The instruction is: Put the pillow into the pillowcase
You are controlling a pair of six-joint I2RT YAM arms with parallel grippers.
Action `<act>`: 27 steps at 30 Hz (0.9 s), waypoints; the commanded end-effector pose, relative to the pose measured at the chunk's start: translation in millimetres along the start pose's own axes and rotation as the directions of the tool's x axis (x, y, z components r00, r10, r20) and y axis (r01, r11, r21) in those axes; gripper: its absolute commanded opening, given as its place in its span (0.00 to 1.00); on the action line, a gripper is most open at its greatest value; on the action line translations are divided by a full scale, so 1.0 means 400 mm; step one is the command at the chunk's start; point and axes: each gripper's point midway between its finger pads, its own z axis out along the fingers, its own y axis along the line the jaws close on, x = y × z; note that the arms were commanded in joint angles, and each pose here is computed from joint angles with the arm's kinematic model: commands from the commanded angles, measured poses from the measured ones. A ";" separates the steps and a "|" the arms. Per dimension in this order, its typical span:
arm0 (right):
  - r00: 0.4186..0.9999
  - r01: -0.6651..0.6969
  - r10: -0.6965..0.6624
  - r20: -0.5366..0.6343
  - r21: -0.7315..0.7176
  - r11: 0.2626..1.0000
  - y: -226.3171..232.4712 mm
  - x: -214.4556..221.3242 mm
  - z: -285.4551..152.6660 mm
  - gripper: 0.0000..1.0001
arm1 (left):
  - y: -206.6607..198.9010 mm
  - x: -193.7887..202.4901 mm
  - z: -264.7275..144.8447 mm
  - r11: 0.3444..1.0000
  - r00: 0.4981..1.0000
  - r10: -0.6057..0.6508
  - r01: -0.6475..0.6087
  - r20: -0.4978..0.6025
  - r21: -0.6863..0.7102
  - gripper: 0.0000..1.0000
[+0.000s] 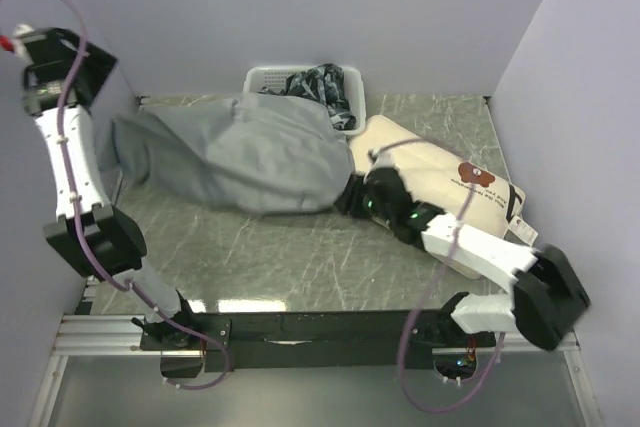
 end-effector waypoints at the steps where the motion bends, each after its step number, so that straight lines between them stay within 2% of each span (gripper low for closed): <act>1: 0.996 -0.027 0.031 -0.089 0.044 0.999 -0.063 0.128 0.024 0.56 | -0.030 0.208 0.064 0.989 0.978 0.148 -0.151 -0.150 -0.005 0.87; 2: 0.997 -0.019 0.023 -0.074 0.056 0.998 -0.067 0.126 0.018 0.65 | -0.004 0.241 0.065 0.981 0.972 0.175 -0.186 -0.154 -0.057 0.88; 3: 0.998 -0.012 0.016 -0.069 0.057 0.998 -0.067 0.124 0.010 0.68 | -0.039 0.287 0.056 0.976 0.965 0.209 -0.216 -0.159 -0.025 0.88; 5: 0.999 -0.012 0.014 -0.033 0.056 0.998 -0.062 0.098 -0.015 0.75 | -0.014 0.349 0.028 0.973 0.960 0.218 -0.228 -0.178 -0.040 0.89; 8: 1.000 -0.004 0.006 -0.015 0.078 0.997 -0.066 0.077 -0.051 0.80 | -0.025 0.436 -0.021 0.971 0.950 0.238 -0.240 -0.203 0.016 0.86; 12: 0.998 0.020 -0.030 0.060 0.162 0.987 -0.091 0.009 -0.064 0.83 | -0.073 0.644 -0.111 0.937 0.891 0.349 -0.321 -0.292 0.142 0.82; 16: 0.998 0.023 -0.035 0.056 0.196 0.980 -0.127 -0.046 -0.039 0.83 | -0.088 0.867 -0.215 0.912 0.829 0.400 -0.316 -0.390 0.262 0.74; 17: 0.998 0.032 -0.043 0.050 0.203 0.979 -0.134 -0.053 -0.032 0.83 | -0.123 0.942 -0.271 0.886 0.798 0.443 -0.321 -0.408 0.336 0.75; 21: 0.999 0.020 -0.029 0.037 0.240 0.971 -0.170 -0.074 -0.004 0.83 | -0.154 1.113 -0.349 0.833 0.720 0.532 -0.353 -0.445 0.425 0.80; 23: 0.999 0.015 -0.025 0.037 0.246 0.969 -0.182 -0.078 -0.005 0.82 | -0.139 1.191 -0.360 0.805 0.664 0.586 -0.410 -0.464 0.429 0.80; 27: 0.999 0.015 -0.025 0.036 0.256 0.967 -0.201 -0.068 -0.014 0.83 | -0.087 1.290 -0.382 0.776 0.616 0.631 -0.483 -0.473 0.406 0.87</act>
